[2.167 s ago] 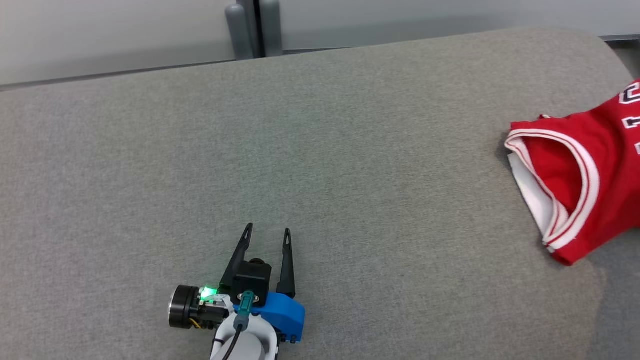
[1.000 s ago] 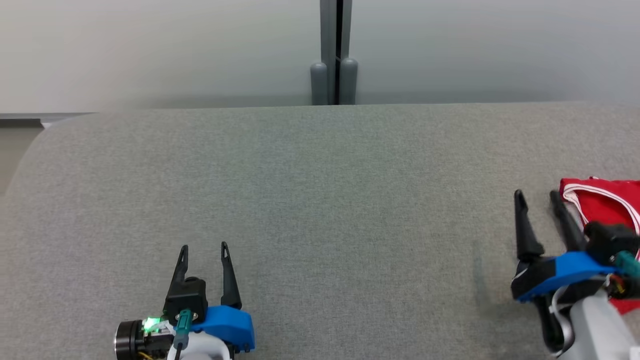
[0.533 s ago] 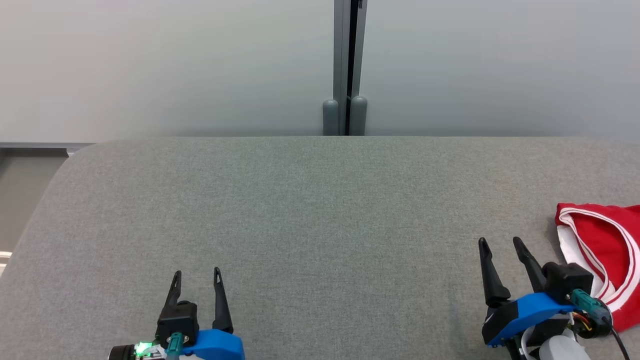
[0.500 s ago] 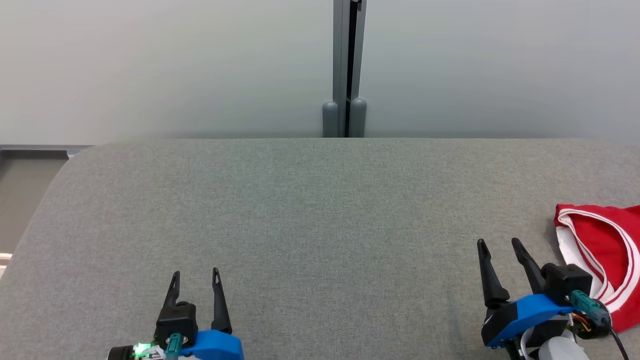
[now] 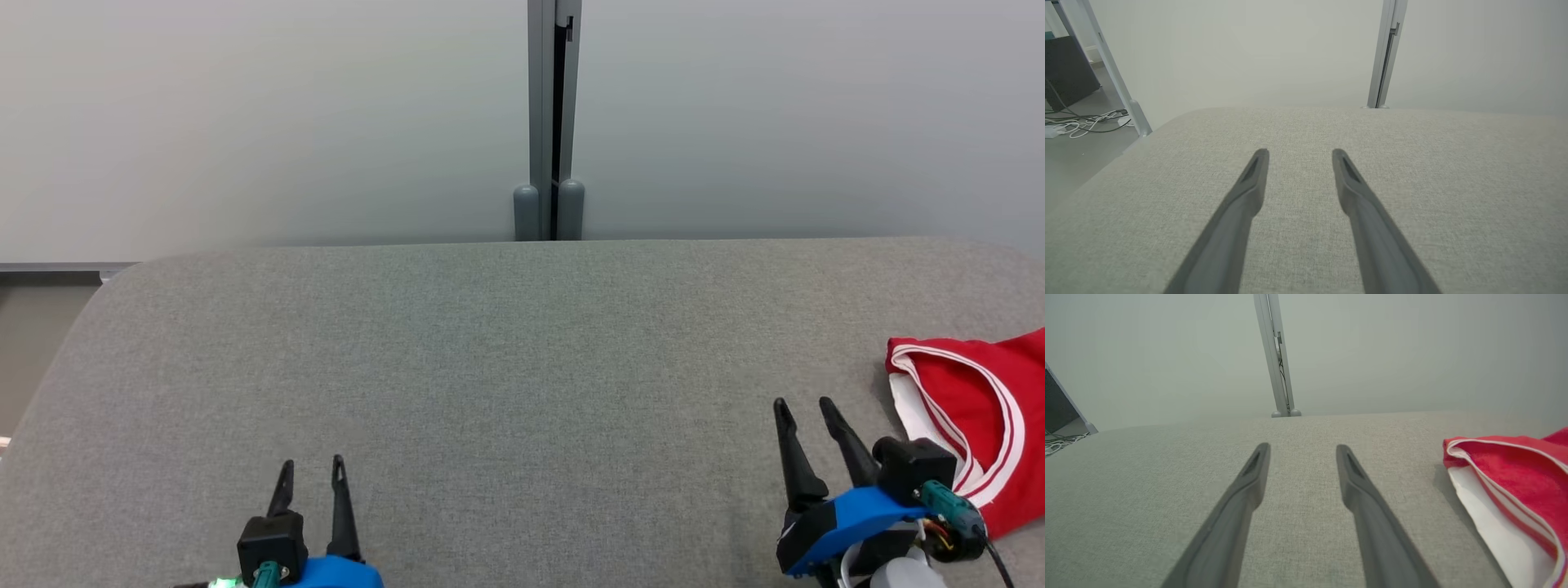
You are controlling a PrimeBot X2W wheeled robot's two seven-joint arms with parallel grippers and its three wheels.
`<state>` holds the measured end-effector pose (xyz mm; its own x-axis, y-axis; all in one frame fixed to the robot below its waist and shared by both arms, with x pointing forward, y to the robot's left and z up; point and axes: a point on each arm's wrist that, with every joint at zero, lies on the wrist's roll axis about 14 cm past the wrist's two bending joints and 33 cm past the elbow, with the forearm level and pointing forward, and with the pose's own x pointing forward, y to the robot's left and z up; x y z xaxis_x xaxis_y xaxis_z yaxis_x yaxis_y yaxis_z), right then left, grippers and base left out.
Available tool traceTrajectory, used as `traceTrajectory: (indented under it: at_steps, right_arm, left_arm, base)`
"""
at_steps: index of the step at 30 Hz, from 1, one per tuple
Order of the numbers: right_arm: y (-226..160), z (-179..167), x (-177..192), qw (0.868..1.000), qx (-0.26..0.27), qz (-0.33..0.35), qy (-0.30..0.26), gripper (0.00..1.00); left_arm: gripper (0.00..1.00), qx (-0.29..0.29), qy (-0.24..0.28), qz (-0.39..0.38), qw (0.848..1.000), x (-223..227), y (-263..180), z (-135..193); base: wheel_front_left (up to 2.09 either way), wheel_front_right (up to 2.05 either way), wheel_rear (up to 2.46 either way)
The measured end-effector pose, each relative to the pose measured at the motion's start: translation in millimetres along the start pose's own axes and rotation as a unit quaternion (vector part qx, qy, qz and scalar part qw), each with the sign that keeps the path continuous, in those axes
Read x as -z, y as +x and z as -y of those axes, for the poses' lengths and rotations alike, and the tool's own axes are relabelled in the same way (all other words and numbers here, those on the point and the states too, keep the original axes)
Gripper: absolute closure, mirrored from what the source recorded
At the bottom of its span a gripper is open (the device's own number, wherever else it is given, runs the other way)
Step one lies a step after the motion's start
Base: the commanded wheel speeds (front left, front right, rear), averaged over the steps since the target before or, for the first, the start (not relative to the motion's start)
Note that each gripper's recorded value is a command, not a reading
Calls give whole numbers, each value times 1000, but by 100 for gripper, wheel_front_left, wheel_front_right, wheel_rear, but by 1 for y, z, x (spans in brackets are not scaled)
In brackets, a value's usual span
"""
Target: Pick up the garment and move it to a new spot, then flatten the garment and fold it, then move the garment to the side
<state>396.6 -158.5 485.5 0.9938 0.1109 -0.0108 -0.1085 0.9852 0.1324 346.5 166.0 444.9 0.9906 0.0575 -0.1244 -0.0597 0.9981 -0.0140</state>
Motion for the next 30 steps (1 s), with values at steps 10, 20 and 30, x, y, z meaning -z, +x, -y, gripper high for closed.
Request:
traceTrajectory:
  at_steps: [10, 20, 30]
  right_arm:
    - [-13, 10, 27, 997, 28, -46, 55, 100]
    - [-11, 15, 18, 988, 47, -32, 144, 100]
    - [-11, 20, 13, 972, 61, -24, 225, 100]
  left_arm:
    - [100, -18, -52, -61, 997, 31, -11, -9]
    - [100, -33, -153, -71, 985, 28, -7, -15]
    - [100, -38, -243, -70, 967, 20, 0, -19]
  base:
    - [0, 0, 0]
    - [0, 0, 0]
    - [0, 0, 0]
